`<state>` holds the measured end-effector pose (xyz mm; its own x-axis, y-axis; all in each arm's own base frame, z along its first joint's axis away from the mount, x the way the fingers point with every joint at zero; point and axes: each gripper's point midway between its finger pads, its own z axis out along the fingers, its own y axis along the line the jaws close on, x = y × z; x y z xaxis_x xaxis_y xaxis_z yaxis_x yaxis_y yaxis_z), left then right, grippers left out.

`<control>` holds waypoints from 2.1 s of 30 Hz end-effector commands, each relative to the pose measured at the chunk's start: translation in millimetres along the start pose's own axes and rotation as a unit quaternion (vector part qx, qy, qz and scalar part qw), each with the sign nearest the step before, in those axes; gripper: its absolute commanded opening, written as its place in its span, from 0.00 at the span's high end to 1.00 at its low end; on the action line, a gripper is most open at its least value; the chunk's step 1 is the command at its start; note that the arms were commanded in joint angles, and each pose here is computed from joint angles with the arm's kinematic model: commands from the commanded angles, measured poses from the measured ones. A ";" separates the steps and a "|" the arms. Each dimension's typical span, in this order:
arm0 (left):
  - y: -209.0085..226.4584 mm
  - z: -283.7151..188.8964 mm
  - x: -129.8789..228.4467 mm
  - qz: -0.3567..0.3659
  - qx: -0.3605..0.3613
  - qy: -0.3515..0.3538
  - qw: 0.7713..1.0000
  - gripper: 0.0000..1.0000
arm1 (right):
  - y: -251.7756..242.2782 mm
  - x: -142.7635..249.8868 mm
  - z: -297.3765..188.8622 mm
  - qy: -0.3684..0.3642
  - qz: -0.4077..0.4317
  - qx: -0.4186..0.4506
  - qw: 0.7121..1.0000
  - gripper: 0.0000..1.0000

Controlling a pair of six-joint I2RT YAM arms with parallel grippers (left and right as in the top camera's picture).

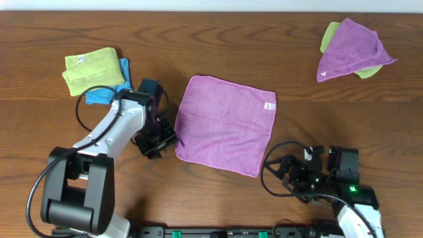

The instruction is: Fold the cloth

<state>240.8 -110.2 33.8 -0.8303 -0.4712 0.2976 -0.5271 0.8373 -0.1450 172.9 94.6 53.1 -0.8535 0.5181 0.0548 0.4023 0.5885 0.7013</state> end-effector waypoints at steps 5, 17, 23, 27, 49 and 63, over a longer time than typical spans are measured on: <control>0.4 14.3 10.3 0.011 0.024 0.028 0.999 0.46 | -0.7 6.5 19.6 0.003 0.033 -0.014 0.999 0.01; -3.3 21.4 -6.1 0.030 0.035 -0.010 0.999 0.44 | 3.9 7.2 38.1 -0.024 0.026 0.015 0.999 0.01; -8.3 20.7 -14.0 0.040 0.043 -0.028 0.998 0.41 | 5.0 8.9 50.1 -0.025 0.025 0.030 0.999 0.01; -6.3 20.9 -18.7 0.042 0.035 -0.040 0.998 0.38 | 1.6 11.3 58.5 -0.019 0.028 0.043 0.998 0.01; -13.6 32.4 -29.6 0.049 0.062 -0.064 0.995 0.45 | -6.4 12.3 82.4 -0.018 0.042 0.072 0.996 0.08; -16.7 33.9 -26.4 0.042 0.074 -0.055 0.995 0.70 | -15.2 7.6 83.2 -0.034 0.043 0.093 0.994 0.35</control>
<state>270.2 -120.4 0.5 -0.8873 -0.4356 0.1513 -0.4611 0.8326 -0.3069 203.9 159.4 11.9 -0.8153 0.5760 0.0596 0.4691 0.5965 0.6513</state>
